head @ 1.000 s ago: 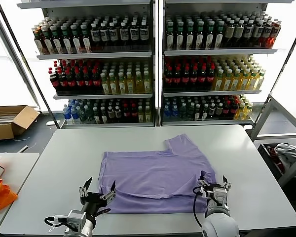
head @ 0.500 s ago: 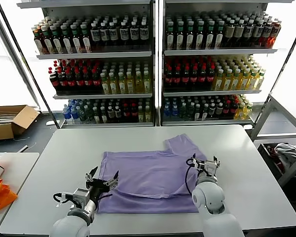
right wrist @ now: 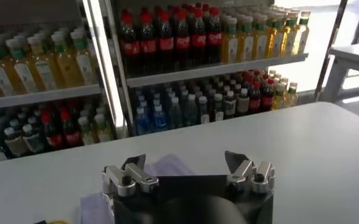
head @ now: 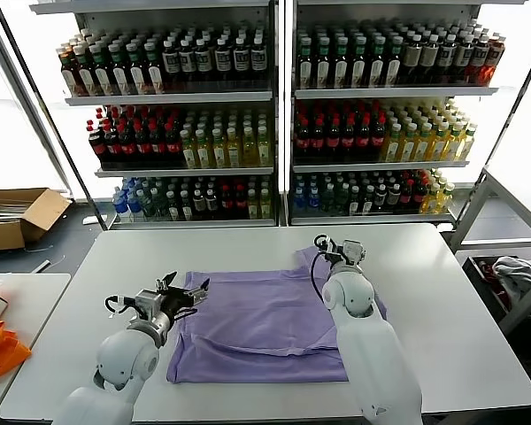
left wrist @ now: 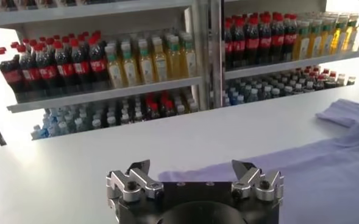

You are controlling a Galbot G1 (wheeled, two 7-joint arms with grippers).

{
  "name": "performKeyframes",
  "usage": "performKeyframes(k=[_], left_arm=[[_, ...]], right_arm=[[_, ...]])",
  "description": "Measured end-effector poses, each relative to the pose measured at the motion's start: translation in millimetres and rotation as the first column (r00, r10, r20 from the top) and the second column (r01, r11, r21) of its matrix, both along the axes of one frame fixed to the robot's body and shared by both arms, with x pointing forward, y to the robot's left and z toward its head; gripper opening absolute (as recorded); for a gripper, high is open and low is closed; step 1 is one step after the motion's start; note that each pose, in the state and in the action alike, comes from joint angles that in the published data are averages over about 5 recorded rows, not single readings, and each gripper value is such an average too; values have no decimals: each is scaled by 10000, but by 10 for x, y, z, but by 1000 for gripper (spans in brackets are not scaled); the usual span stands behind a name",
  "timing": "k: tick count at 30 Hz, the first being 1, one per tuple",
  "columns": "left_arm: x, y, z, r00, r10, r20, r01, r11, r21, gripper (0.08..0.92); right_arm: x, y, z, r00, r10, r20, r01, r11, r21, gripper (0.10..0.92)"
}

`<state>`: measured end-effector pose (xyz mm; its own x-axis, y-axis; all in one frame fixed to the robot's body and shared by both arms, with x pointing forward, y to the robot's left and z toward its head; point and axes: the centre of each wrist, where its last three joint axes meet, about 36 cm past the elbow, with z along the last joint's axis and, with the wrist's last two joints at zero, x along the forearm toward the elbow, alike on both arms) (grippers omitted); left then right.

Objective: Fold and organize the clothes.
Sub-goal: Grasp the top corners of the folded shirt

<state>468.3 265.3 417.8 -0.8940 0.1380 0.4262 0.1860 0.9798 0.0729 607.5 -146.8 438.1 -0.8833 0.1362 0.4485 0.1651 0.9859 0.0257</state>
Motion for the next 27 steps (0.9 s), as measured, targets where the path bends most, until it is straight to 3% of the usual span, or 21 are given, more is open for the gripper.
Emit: performKeyframes(k=[11, 27], left_arm=[[534, 57, -85, 9984, 330, -449, -336, 9994, -106, 822], [655, 127, -209, 9935, 559, -988, -573, 9983, -112, 823]], right_arm=[[354, 18, -118, 9987, -20, -508, 5, 9996, -291, 823], [433, 37, -339, 9928, -49, -1201, -27, 9980, -627, 823]])
